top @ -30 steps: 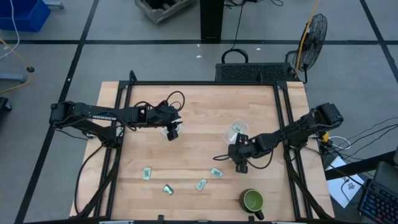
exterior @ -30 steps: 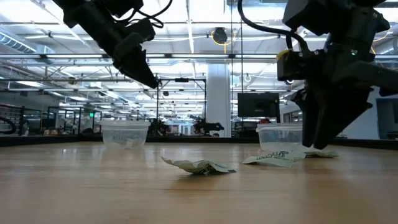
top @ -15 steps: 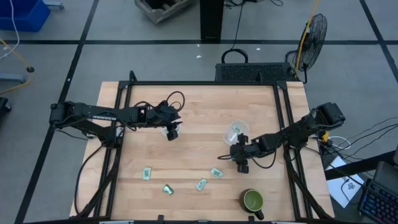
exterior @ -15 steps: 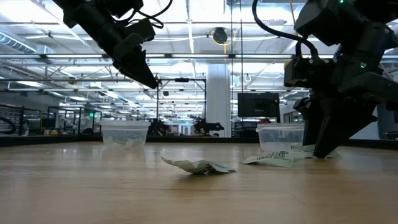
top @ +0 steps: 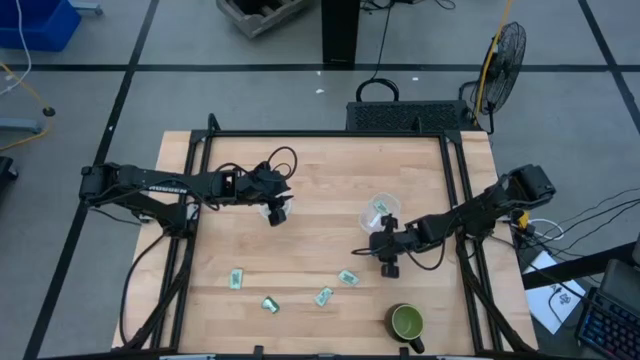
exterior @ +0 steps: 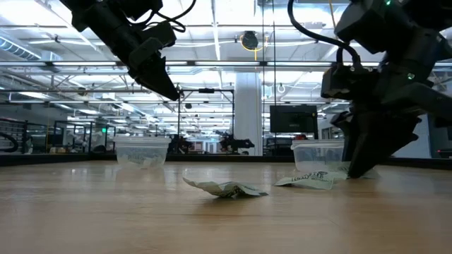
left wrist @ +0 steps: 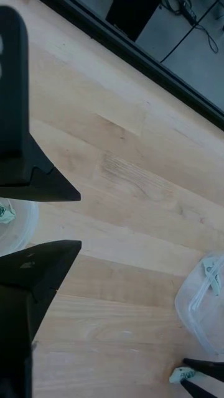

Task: Pick and place Stevia / Truvia into bins
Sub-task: Put the white stevia packet into the right transparent container, then put the white stevia packet into the left transparent container

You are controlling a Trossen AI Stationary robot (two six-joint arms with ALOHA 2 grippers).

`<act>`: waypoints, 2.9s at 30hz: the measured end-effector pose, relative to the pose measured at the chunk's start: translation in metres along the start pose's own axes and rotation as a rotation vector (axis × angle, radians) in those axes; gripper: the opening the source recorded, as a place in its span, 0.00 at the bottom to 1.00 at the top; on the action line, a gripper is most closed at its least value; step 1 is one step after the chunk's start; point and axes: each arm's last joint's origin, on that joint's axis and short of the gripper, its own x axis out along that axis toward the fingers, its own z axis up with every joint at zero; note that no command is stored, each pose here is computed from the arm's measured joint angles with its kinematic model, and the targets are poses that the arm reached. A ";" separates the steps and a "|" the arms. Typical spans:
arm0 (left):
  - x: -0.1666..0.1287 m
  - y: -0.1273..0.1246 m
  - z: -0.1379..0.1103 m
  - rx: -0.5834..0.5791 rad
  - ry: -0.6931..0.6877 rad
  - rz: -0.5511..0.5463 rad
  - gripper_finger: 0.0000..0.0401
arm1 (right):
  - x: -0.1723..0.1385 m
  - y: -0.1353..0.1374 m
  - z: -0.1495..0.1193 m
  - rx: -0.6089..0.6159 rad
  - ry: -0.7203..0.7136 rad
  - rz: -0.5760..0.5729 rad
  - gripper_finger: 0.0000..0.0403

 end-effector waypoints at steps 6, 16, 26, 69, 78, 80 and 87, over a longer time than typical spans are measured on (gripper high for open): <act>0.000 0.000 0.000 0.000 0.000 0.000 0.29 | 0.000 0.002 0.006 0.009 -0.063 0.024 0.10; 0.000 0.000 0.000 0.000 0.001 0.000 0.29 | -0.007 0.002 0.022 -0.035 -0.257 -0.063 0.03; 0.000 0.000 0.000 0.000 0.001 0.000 0.29 | -0.049 -0.015 0.026 -0.003 -0.376 -0.395 0.01; 0.000 0.000 0.000 0.014 -0.001 0.000 0.29 | -0.042 -0.072 0.011 0.347 -0.068 -0.283 0.24; 0.000 -0.002 0.000 0.015 0.005 -0.057 0.29 | -0.052 -0.067 0.040 0.232 -0.365 -0.212 0.28; 0.000 -0.005 -0.001 0.016 0.009 -0.127 0.29 | -0.059 -0.064 0.046 0.215 -0.437 -0.196 0.27; -0.009 -0.026 -0.023 0.037 0.255 -0.520 0.29 | -0.077 -0.053 0.057 0.209 -0.606 -0.127 0.25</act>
